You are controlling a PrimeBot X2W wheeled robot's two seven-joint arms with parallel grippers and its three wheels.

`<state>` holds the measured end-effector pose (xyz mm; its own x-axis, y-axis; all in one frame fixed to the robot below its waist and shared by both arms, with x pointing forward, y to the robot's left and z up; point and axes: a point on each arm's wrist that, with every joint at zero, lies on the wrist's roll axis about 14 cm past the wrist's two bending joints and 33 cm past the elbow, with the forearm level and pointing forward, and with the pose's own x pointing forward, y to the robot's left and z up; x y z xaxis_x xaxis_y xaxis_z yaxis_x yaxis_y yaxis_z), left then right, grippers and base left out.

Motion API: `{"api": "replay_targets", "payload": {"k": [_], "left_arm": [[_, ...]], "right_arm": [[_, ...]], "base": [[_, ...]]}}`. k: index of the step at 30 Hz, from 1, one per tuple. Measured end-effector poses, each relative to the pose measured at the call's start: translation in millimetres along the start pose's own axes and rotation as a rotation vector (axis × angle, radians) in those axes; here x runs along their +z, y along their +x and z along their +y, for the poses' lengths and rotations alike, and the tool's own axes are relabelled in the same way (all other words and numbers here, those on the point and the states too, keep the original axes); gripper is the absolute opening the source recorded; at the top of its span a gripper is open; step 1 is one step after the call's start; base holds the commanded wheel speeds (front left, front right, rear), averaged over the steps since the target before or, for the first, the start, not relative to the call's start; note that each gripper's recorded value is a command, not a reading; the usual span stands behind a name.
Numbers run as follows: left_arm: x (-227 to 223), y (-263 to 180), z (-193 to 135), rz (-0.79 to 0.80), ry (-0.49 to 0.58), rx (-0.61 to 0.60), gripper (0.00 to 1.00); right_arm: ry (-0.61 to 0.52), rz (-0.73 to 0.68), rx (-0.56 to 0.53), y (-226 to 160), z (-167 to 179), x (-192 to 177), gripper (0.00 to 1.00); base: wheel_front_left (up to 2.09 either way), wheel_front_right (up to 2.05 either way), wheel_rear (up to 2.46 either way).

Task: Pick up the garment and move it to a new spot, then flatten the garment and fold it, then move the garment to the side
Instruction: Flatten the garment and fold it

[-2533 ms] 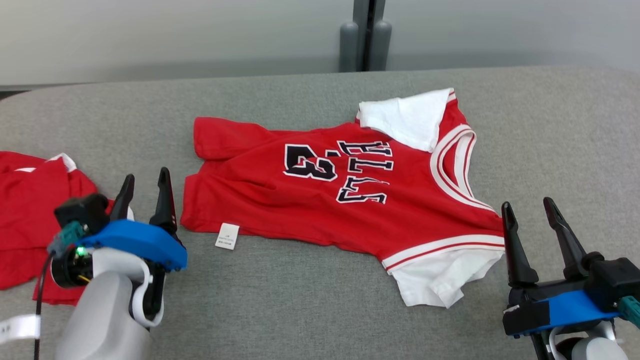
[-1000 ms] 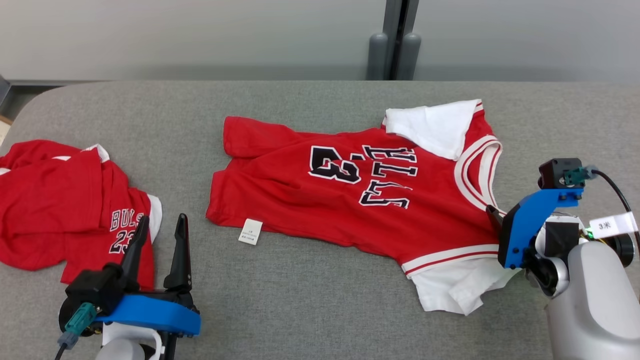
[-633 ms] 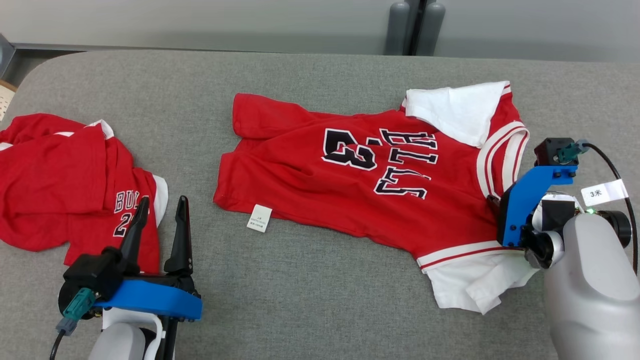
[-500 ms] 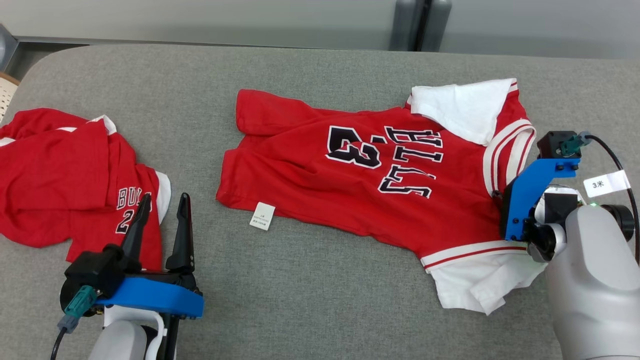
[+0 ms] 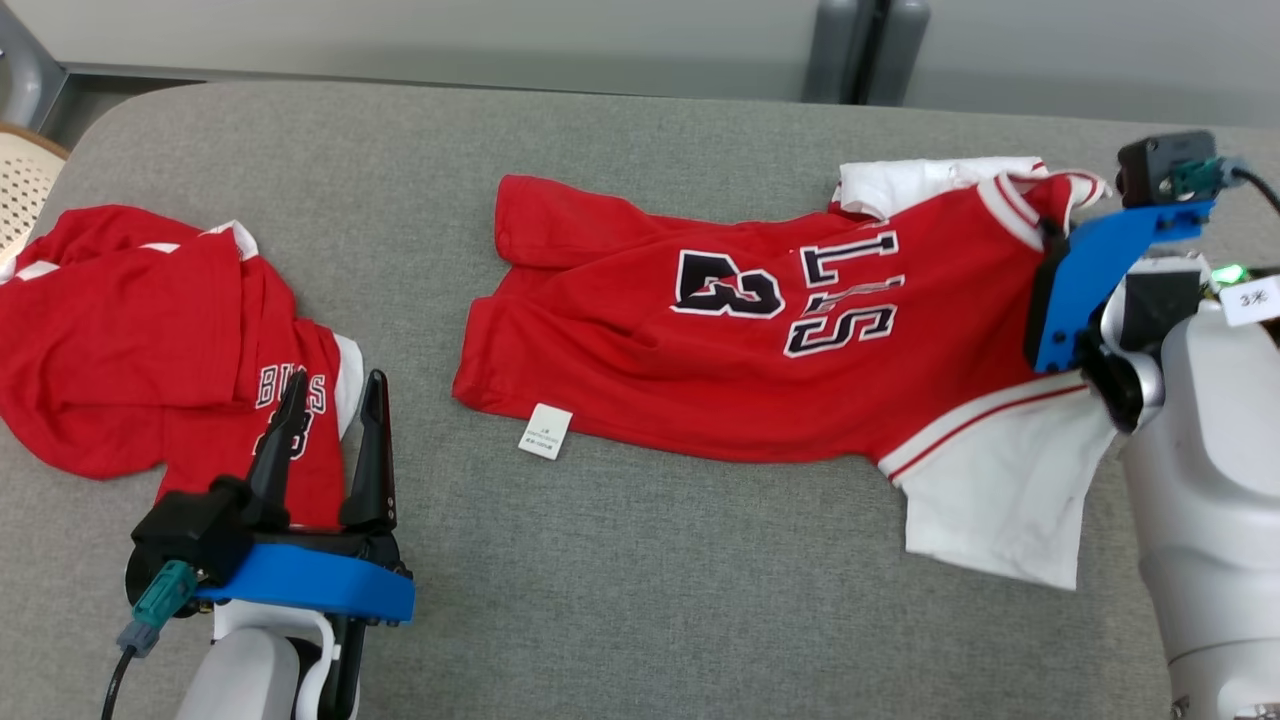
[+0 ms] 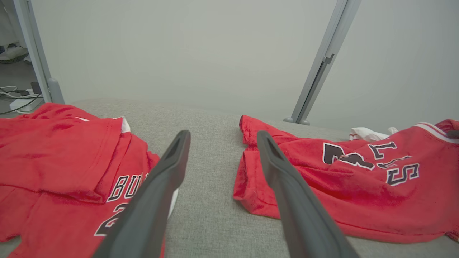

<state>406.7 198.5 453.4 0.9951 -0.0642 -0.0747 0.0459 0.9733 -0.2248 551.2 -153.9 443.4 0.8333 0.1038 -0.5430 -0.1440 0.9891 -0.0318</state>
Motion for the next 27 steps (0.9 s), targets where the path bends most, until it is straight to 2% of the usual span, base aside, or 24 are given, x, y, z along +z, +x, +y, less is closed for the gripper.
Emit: {"api": "replay_targets", "payload": {"k": [4,8,9,10,18,23,27], "left_arm": [[2.4,2.1,3.0,-0.008,0.001,0.009,1.0],[0.9,4.2,5.9,-0.005,0.002,0.017,1.0],[0.5,4.7,6.8,-0.004,0.003,0.02,1.0],[-0.4,4.9,8.0,-0.001,0.004,0.023,1.0],[2.1,5.6,11.1,-0.007,0.006,0.032,1.0],[7.5,3.4,7.3,-0.021,0.004,0.021,1.0],[5.9,-3.8,4.8,-0.016,-0.002,0.017,1.0]], "right_arm": [[-0.04,-0.092,0.012,9.0,4.9,28.0,0.0],[-0.056,-0.142,0.017,21.9,5.7,37.9,0.0],[-0.047,-0.149,0.015,25.4,4.7,38.6,0.33],[-0.05,-0.154,0.016,28.9,5.3,38.6,1.0],[-0.063,-0.125,0.046,36.5,21.5,22.4,1.0],[-0.038,-0.227,0.049,15.2,25.4,31.9,1.0],[-0.027,-0.333,0.017,-14.6,14.6,30.0,1.0]], "base": [[0.0,0.0,0.0],[0.0,0.0,0.0],[0.0,0.0,0.0],[0.0,0.0,0.0],[0.0,0.0,0.0],[0.0,0.0,0.0],[0.0,0.0,0.0]]}}
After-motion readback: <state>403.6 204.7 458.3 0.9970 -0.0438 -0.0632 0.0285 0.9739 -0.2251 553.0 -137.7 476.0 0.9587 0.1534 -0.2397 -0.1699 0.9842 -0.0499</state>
